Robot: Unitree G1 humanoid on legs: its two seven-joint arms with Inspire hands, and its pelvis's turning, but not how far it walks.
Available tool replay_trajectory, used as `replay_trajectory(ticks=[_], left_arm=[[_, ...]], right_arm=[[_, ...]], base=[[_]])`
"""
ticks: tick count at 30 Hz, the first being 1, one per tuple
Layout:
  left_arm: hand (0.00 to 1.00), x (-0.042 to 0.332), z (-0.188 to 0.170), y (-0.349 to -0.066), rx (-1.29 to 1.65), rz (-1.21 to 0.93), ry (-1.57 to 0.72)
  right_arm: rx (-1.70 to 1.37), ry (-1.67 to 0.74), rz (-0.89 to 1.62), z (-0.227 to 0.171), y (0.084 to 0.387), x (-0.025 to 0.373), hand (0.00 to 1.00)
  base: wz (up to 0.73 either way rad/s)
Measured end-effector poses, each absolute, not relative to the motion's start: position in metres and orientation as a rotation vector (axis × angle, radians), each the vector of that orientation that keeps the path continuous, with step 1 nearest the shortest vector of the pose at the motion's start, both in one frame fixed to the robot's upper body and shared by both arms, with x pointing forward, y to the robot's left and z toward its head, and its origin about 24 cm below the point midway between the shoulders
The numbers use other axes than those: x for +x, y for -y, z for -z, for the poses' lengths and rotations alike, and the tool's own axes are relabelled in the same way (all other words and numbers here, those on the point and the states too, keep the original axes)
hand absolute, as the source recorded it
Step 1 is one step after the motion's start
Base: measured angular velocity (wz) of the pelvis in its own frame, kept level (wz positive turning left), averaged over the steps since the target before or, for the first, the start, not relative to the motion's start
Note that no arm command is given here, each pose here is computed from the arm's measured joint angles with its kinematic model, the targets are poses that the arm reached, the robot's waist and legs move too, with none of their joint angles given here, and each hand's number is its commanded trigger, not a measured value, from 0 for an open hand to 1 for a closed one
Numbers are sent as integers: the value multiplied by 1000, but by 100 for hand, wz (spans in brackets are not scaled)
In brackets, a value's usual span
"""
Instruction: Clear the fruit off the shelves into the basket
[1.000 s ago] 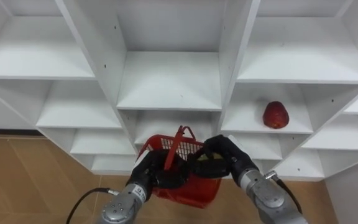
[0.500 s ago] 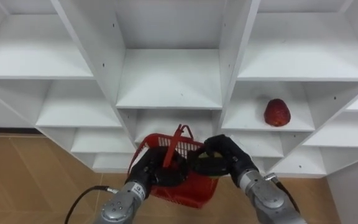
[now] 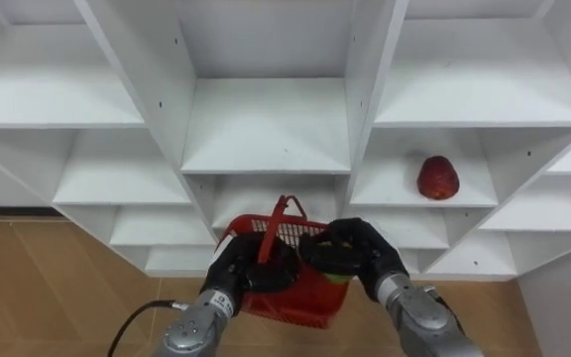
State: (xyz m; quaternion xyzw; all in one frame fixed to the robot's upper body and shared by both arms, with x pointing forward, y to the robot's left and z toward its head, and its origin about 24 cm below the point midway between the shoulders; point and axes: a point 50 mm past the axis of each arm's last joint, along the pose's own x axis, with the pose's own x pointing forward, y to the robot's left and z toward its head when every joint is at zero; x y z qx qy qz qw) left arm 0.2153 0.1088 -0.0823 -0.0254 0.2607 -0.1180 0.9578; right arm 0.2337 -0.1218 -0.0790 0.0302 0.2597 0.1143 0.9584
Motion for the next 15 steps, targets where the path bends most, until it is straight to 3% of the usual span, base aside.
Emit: replay_trajectory(ticks=[15], left_arm=[[100,217,68,-82,-95,357,-468]], right_arm=[[291,-578,-45,84,124,234,100]], base=[[0]])
